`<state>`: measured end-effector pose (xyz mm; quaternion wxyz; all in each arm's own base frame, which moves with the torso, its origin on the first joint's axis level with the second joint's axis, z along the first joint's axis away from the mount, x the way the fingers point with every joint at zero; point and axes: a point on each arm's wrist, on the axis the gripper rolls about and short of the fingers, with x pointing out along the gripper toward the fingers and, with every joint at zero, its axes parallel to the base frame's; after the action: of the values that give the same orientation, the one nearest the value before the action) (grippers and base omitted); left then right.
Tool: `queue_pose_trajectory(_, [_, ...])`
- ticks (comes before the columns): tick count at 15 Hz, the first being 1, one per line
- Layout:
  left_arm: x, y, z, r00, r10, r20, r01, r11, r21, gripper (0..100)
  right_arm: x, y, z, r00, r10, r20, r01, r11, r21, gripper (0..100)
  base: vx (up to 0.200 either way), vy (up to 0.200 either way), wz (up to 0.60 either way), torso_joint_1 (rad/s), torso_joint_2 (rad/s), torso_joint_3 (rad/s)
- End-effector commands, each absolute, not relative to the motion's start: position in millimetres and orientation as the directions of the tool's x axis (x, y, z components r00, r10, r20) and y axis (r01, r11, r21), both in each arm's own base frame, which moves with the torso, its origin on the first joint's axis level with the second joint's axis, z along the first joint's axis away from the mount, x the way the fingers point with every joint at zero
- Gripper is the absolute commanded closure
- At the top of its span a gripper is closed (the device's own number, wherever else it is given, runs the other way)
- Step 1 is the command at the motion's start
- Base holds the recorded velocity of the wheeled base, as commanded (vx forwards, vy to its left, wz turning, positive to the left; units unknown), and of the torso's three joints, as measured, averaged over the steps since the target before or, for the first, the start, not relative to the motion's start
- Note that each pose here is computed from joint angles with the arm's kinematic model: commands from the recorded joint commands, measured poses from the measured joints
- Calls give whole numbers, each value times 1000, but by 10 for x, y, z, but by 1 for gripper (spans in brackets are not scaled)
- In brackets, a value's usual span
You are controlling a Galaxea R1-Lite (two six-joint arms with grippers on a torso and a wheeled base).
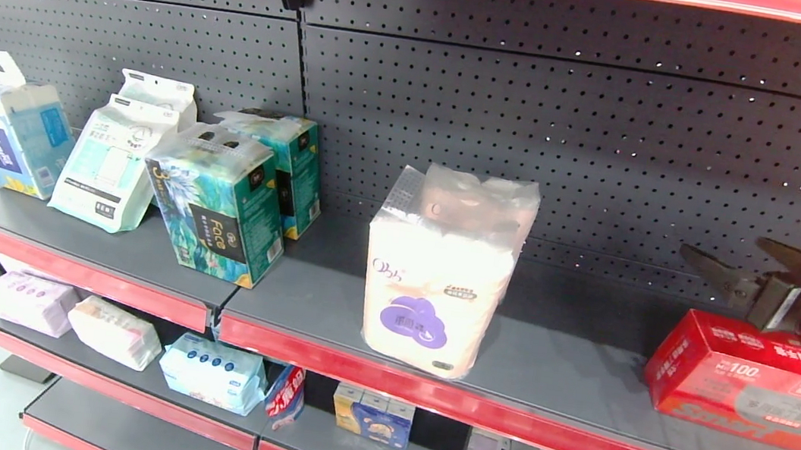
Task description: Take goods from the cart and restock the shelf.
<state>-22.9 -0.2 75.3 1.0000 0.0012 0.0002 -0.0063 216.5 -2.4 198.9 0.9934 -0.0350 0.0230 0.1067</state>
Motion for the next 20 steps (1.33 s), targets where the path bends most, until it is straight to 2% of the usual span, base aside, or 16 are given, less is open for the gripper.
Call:
queue_pose_trajectory(1, [-228, -2, 753, 1000, -12, -2, 12, 1000, 2, 0, 1824, -32, 2132, 995, 98, 6, -97, 992, -77, 0, 0, 0, 0, 0, 0, 0])
queue_pose_trajectory(3, [-228, -2, 753, 1000, -12, -2, 12, 1000, 3, 0, 1626, -23, 2163, 1000, -17, -12, 16, 997, -72, 0, 0, 0, 0, 0, 0, 0])
queue_pose_trajectory(5, [-228, -2, 753, 1000, -12, -2, 12, 1000, 3, 0, 1375, -21, 2153, 998, -63, -29, 61, 995, -75, 0, 0, 0, 0, 0, 0, 0])
queue_pose_trajectory(8, [-228, -2, 753, 1000, -12, -2, 12, 1000, 2, 0, 966, -53, 2015, 980, -201, -9, 199, 976, -92, 0, 0, 0, 0, 0, 0, 0])
queue_pose_trajectory(11, [-228, -2, 753, 1000, -12, -2, 12, 1000, 3, 0, 563, -19, 1678, 993, -115, -20, 110, 982, -152, 0, 0, 0, 0, 0, 0, 0])
queue_pose_trajectory(12, [-228, -2, 753, 1000, -12, -2, 12, 1000, 2, 0, 390, -28, 1538, 991, -122, -50, 114, 982, -153, 0, 0, 0, 0, 0, 0, 0])
queue_pose_trajectory(13, [-228, -2, 753, 1000, -12, -2, 12, 1000, 3, 0, 311, -32, 1485, 990, -131, -58, 121, 981, -153, 0, 0, 0, 0, 0, 0, 0])
queue_pose_trajectory(15, [-228, -2, 753, 1000, -12, -2, 12, 1000, 3, 0, 61, -10, 1368, 998, -64, -26, 60, 987, -146, 0, 0, 0, 0, 0, 0, 0])
queue_pose_trajectory(18, [-228, -2, 753, 1000, -12, -2, 12, 1000, 3, 0, -266, 4, 1053, 999, -43, -20, 40, 989, -145, 0, 0, 0, 0, 0, 0, 0])
queue_pose_trajectory(20, [-228, -2, 753, 1000, -12, -2, 12, 1000, 3, 0, -337, -6, 952, 1000, -18, -15, 16, 989, -144, 0, 0, 0, 0, 0, 0, 0])
